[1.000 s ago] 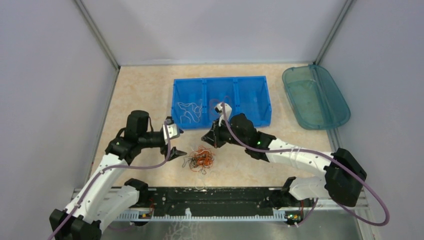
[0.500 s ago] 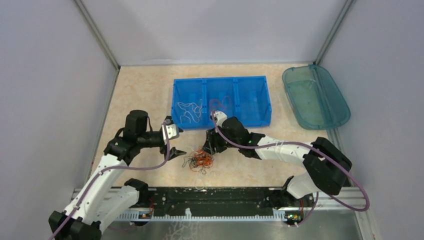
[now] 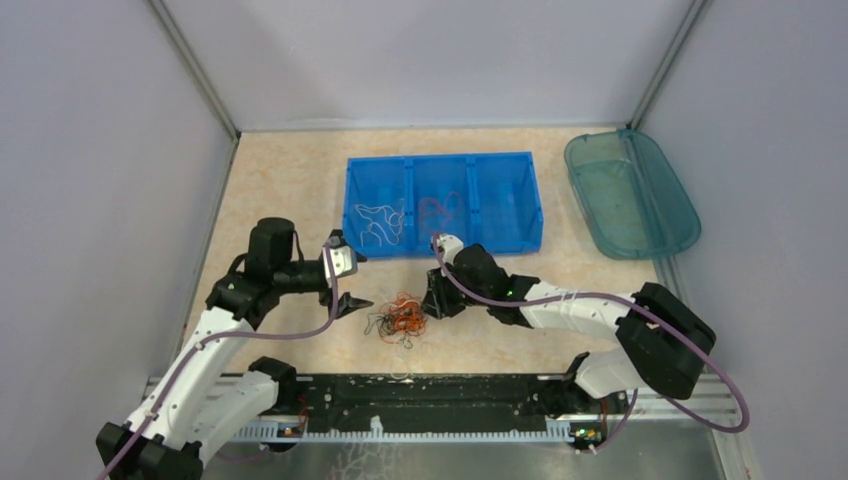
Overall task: Untangle the cables
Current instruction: Untie the cable.
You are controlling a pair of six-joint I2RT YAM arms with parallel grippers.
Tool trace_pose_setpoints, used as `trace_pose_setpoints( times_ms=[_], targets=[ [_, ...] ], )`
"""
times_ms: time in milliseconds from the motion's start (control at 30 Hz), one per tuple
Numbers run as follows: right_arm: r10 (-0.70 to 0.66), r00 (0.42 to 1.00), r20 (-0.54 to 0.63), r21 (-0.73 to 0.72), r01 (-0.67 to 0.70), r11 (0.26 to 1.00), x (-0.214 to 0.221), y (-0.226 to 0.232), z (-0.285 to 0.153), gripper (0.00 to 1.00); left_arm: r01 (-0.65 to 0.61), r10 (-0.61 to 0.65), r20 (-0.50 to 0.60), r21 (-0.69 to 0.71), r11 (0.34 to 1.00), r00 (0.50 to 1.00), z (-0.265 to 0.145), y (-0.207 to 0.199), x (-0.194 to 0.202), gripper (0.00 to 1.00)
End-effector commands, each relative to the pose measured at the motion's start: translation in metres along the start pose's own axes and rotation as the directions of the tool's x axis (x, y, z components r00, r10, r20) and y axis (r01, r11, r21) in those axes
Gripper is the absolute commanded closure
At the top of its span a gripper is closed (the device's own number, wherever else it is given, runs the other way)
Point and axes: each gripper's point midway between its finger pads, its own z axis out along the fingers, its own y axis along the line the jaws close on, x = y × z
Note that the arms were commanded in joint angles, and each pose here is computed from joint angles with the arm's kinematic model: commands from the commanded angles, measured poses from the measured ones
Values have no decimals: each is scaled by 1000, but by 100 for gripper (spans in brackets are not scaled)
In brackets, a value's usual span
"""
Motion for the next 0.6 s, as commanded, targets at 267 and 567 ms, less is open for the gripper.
trace_pose_setpoints(
  times_ms=[267,567],
  targets=[
    [5,993,118,-50,1,999,-30,14,-6,98,-38,37,45,21,999,998,-5,-4,-20,3],
    [-34,973,227,-81,53,995,-68,38,-39,100,-23,21,56,35,999,998,-5,-7,-23,3]
  ],
)
